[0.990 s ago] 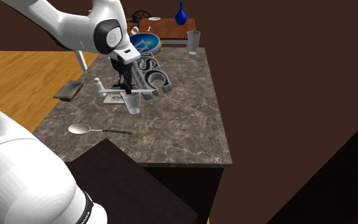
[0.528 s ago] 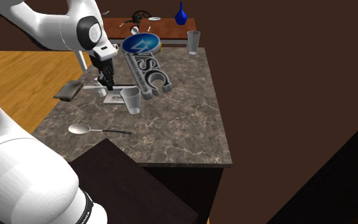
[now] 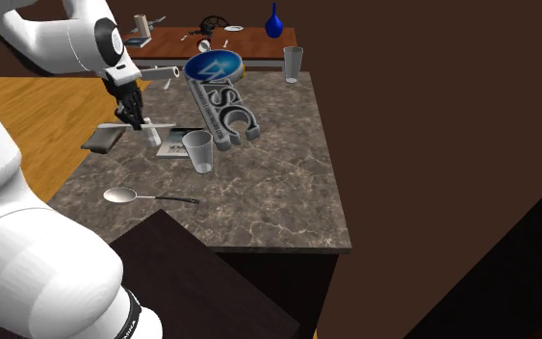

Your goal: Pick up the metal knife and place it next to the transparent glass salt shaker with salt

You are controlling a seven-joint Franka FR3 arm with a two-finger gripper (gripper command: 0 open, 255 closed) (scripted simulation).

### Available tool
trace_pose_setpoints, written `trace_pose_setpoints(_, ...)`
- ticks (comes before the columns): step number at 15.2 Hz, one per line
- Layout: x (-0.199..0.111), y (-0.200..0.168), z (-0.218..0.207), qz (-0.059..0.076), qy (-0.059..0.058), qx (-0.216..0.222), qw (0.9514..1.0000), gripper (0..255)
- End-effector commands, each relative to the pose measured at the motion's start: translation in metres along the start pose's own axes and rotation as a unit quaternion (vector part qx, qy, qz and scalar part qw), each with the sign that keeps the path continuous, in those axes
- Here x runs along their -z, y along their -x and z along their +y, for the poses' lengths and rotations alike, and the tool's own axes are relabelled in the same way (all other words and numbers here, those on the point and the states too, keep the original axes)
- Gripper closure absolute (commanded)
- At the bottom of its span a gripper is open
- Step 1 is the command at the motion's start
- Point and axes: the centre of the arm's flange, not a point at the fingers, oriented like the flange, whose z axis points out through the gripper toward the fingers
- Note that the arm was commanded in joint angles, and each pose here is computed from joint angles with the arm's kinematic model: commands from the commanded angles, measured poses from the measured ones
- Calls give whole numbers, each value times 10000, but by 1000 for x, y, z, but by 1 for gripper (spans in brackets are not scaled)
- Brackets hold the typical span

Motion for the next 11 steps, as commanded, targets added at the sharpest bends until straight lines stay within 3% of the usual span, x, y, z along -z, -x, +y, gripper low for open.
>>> trace_pose_setpoints(1,0,26,-10,2,-3,-11,10000,255)
trace_pose_setpoints(9,-5,124,-45,2,-3,-11,10000,255)
trace_pose_setpoints(11,-15,124,-44,2,-3,-11,10000,255)
